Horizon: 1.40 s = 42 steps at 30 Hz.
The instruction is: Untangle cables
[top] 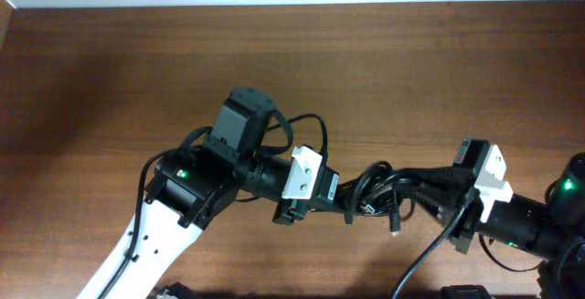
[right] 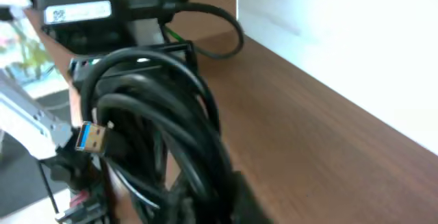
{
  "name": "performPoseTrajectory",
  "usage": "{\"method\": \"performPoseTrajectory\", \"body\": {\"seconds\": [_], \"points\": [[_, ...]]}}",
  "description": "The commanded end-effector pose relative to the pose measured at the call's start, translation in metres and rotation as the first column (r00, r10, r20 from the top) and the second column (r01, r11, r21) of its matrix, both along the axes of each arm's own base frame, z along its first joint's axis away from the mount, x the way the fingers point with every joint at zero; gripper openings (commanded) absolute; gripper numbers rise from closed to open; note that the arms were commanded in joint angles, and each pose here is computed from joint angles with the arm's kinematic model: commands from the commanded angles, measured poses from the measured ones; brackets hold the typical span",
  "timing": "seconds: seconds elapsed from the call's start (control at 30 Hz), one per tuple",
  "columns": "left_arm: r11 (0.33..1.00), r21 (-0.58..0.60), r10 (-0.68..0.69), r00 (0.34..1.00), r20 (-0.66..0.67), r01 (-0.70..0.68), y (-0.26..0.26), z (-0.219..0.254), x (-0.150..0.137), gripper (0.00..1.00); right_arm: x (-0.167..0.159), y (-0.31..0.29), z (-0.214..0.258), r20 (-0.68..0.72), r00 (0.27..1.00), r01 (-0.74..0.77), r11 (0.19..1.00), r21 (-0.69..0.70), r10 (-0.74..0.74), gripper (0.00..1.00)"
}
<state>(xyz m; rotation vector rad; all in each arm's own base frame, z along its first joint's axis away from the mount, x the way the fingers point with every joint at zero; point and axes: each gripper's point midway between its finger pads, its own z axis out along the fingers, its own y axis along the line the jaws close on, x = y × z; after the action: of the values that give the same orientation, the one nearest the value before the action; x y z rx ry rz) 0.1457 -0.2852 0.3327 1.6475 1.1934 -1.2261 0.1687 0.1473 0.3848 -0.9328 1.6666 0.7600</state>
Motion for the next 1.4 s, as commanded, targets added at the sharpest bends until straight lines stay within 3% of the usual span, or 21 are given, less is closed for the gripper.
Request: {"method": "performPoseTrajectory", "body": {"seconds": [0.0, 0.03, 0.07, 0.1, 0.13, 0.2, 0.27, 0.3, 0.37, 0.47, 0.67, 0.87, 0.9, 0.93, 0.97, 1.0, 1.07, 1.27, 1.3, 1.33, 1.37], "points": [[1.0, -0.01, 0.006, 0.999, 0.043, -0.006, 0.001, 0.007, -0.002, 0.29, -0.002, 0.001, 0.003, -0.006, 1.0, -0.008, 1.0, 0.016, 0.009, 0.04], [1.0, -0.01, 0.007, 0.999, 0.041, -0.006, 0.001, 0.007, -0.002, 0.58, -0.002, 0.001, 0.003, -0.009, 1.0, -0.008, 1.0, 0.017, 0.008, 0.04], [1.0, -0.01, 0.006, 0.999, 0.041, -0.006, 0.001, 0.008, -0.002, 0.31, -0.002, 0.001, 0.003, -0.009, 1.0, -0.008, 1.0, 0.018, 0.008, 0.04], [1.0, -0.007, 0.01, 0.999, 0.031, -0.009, 0.001, 0.007, -0.002, 0.52, -0.002, 0.001, 0.003, -0.011, 1.0, -0.007, 1.0, 0.017, 0.007, 0.04], [0.999, 0.014, 0.033, 0.999, -0.013, -0.033, 0.001, 0.006, -0.001, 0.99, 0.001, -0.001, 0.001, -0.021, 1.0, 0.013, 1.0, 0.013, -0.013, 0.04], [0.977, 0.117, 0.191, 0.976, -0.107, -0.179, 0.005, -0.004, 0.019, 0.99, 0.019, -0.016, -0.008, -0.095, 0.98, 0.172, 0.985, -0.011, -0.172, 0.04], [0.963, 0.121, 0.256, 0.955, -0.152, -0.24, 0.016, 0.004, 0.024, 0.99, 0.035, -0.035, -0.017, -0.161, 0.927, 0.337, 0.941, -0.036, -0.338, 0.04], [0.939, 0.139, 0.335, 0.926, -0.175, -0.313, 0.023, 0.007, 0.032, 0.99, 0.039, -0.041, -0.019, -0.177, 0.907, 0.382, 0.923, -0.042, -0.383, 0.04], [0.838, 0.199, 0.544, 0.809, -0.225, -0.508, 0.038, 0.012, 0.054, 0.99, 0.039, -0.041, -0.019, -0.178, 0.905, 0.384, 0.922, -0.042, -0.385, 0.04], [0.819, 0.16, 0.572, 0.764, -0.299, -0.551, 0.037, 0.031, 0.058, 0.99, 0.039, -0.041, -0.019, -0.179, 0.906, 0.383, 0.923, -0.042, -0.385, 0.04], [0.849, 0.073, 0.523, 0.811, -0.26, -0.524, 0.021, 0.048, 0.056, 0.99, 0.028, -0.027, -0.013, -0.187, 0.941, 0.289, 0.957, 0.001, -0.283, 0.04], [0.88, 0.075, 0.471, 0.842, -0.264, -0.469, 0.001, 0.043, 0.051, 0.99, 0.014, -0.012, -0.005, -0.154, 0.977, 0.158, 0.987, 0.039, -0.15, 0.04], [0.881, 0.086, 0.471, 0.841, -0.267, -0.466, -0.001, 0.039, 0.053, 0.98, 0.014, -0.012, -0.005, -0.155, 0.976, 0.158, 0.987, 0.039, -0.15, 0.04], [0.88, 0.094, 0.472, 0.839, -0.271, -0.465, -0.003, 0.036, 0.055, 0.88, 0.014, -0.012, -0.005, -0.155, 0.976, 0.158, 0.987, 0.039, -0.15, 0.04], [0.885, 0.099, 0.464, 0.841, -0.278, -0.456, -0.006, 0.033, 0.057, 0.57, 0.014, -0.012, -0.005, -0.155, 0.976, 0.158, 0.987, 0.039, -0.15, 0.04], [0.886, 0.099, 0.461, 0.842, -0.28, -0.452, -0.007, 0.032, 0.058, 0.45, 0.014, -0.012, -0.005, -0.155, 0.976, 0.158, 0.987, 0.039, -0.15, 0.04], [0.889, 0.097, 0.455, 0.845, -0.281, -0.447, -0.008, 0.032, 0.058, 0.0, 0.014, -0.012, -0.005, -0.155, 0.976, 0.158, 0.987, 0.039, -0.151, 0.04], [0.894, 0.094, 0.445, 0.849, -0.284, -0.437, -0.008, 0.033, 0.056, 0.0, 0.014, -0.012, -0.005, -0.156, 0.976, 0.159, 0.987, 0.039, -0.151, 0.04], [0.894, 0.094, 0.446, 0.849, -0.284, -0.438, -0.008, 0.033, 0.056, 0.0, 0.014, -0.012, -0.006, -0.156, 0.976, 0.162, 0.986, 0.037, -0.154, 0.24], [0.883, 0.103, 0.468, 0.839, -0.278, -0.459, -0.007, 0.031, 0.06, 0.0, 0.014, -0.012, -0.006, -0.161, 0.975, 0.162, 0.986, 0.037, -0.154, 0.8], [0.851, 0.13, 0.525, 0.81, -0.262, -0.509, -0.004, 0.024, 0.069, 0.0, 0.014, -0.012, -0.007, -0.175, 0.972, 0.169, 0.985, 0.042, -0.159, 0.96]]}}
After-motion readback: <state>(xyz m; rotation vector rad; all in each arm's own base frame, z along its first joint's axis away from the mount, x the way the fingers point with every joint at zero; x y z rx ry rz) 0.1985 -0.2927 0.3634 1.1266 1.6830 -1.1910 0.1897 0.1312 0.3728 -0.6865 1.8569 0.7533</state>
